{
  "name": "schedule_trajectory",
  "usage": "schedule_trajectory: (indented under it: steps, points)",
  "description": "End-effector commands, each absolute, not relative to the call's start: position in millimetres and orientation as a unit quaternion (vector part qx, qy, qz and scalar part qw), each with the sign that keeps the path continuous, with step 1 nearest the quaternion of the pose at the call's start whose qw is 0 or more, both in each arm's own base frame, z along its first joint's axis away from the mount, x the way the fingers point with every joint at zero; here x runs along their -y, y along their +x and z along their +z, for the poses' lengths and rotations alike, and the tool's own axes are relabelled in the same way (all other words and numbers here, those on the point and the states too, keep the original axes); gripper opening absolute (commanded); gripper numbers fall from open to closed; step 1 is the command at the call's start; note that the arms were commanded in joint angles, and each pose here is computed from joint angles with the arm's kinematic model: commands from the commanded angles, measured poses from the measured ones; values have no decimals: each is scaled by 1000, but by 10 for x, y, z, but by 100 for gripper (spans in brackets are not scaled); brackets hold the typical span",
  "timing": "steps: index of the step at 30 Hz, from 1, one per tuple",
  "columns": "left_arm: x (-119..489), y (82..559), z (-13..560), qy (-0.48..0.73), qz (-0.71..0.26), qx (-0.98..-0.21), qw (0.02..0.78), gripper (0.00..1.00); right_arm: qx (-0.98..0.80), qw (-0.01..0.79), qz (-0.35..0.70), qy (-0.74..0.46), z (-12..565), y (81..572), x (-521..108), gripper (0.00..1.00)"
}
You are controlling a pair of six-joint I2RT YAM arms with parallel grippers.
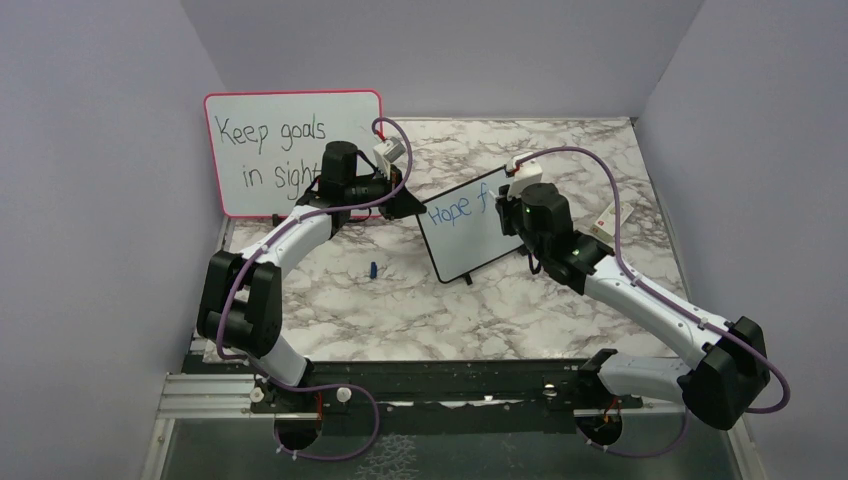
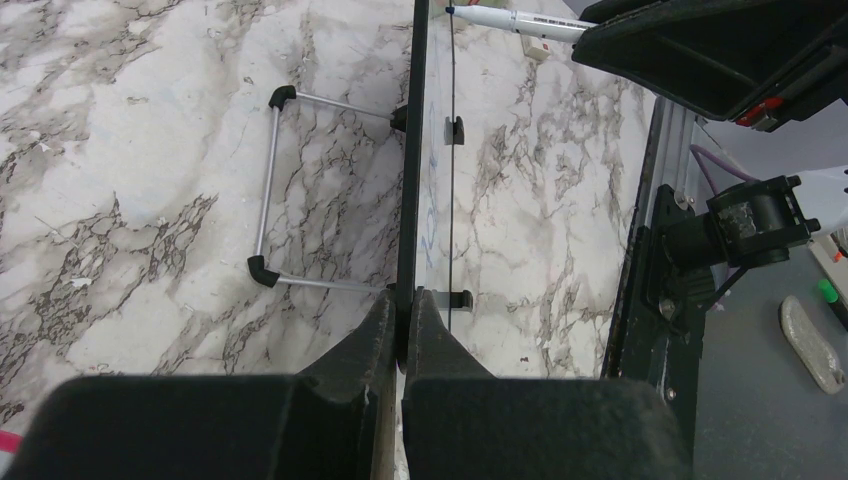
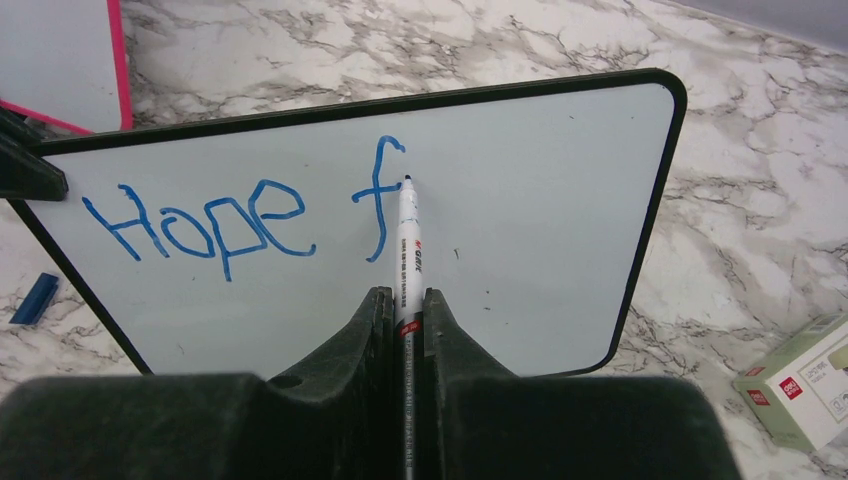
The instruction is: Write a sentence on the whiteboard
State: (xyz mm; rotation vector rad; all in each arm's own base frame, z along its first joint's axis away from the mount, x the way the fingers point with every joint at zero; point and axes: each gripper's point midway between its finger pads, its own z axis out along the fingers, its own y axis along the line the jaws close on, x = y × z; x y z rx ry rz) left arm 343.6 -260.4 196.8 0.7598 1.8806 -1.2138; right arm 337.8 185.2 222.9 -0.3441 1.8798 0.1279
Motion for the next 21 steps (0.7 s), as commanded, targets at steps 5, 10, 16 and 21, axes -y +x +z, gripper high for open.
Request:
schedule_trajectory:
  steps: [5, 10, 16, 21]
  points:
    - [2593, 3405, 1833, 301, -471, -748, 358, 0, -791, 592, 60, -143, 2385, 3438, -1856, 1]
    - [2592, 3410, 1828, 300, -471, -748, 358, 0, -790, 592, 62, -144, 2388, 3448, -1868, 1]
    - [2594, 3409, 1820, 300, -472, -749, 357, 0, -789, 593, 65, -144, 2394, 3457, -1886, 1]
    - [2594, 3410, 1819, 300, -472, -749, 357, 0, -789, 594, 65, -145, 2396, 3476, -1896, 1]
